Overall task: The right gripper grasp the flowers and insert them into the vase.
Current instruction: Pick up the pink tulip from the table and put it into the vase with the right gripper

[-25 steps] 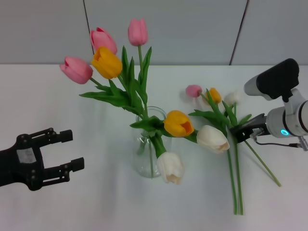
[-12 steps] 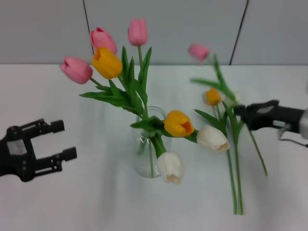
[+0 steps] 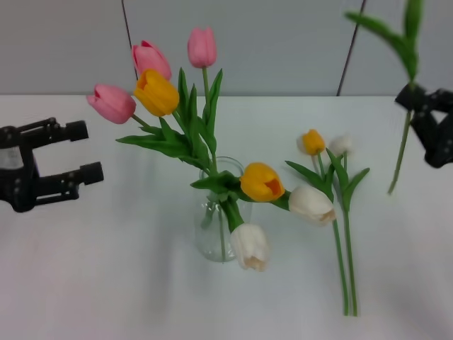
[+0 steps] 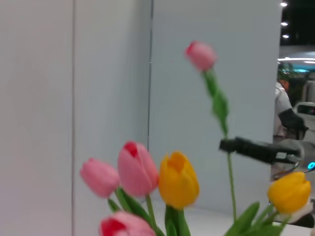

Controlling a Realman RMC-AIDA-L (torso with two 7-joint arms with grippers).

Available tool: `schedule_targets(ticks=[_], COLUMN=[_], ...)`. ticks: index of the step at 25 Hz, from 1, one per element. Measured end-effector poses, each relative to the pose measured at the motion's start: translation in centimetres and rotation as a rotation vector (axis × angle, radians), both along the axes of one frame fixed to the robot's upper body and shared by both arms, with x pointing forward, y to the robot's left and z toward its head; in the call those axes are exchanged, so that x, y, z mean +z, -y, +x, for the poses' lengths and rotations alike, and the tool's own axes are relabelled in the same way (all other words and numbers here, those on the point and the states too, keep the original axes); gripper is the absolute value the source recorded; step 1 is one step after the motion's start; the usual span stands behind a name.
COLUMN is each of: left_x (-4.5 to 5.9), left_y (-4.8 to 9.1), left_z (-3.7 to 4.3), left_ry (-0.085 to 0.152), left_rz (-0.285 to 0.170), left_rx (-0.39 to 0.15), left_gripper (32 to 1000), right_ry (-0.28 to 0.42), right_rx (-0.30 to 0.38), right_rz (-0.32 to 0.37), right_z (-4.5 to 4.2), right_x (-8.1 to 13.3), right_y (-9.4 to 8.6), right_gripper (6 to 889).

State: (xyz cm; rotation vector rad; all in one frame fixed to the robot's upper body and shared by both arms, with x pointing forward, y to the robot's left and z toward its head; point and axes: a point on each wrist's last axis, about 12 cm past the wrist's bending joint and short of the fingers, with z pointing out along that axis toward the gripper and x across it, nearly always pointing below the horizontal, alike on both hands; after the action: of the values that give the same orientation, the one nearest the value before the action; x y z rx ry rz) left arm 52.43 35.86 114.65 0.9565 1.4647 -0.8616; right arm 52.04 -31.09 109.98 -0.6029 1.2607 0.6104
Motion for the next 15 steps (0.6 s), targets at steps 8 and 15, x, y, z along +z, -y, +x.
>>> schedule_targets(ticks=[8, 15], left_x=[-0.6, -1.4], left_y=[-0.9, 2.1], left_z=[-1.58, 0.29], left_ry=[-0.003, -0.019], left_rz=[-0.021, 0.025], left_rx=[0.027, -0.080], left_gripper=[799, 799], right_ry=[0.071, -0.111], right_rx=[0.139, 0.143], right_rz=[0.123, 0.145], right_z=[4.39, 9.56], right_x=[3.5, 5.3], right_y=[-4.4, -7.8], right_gripper=[27, 28])
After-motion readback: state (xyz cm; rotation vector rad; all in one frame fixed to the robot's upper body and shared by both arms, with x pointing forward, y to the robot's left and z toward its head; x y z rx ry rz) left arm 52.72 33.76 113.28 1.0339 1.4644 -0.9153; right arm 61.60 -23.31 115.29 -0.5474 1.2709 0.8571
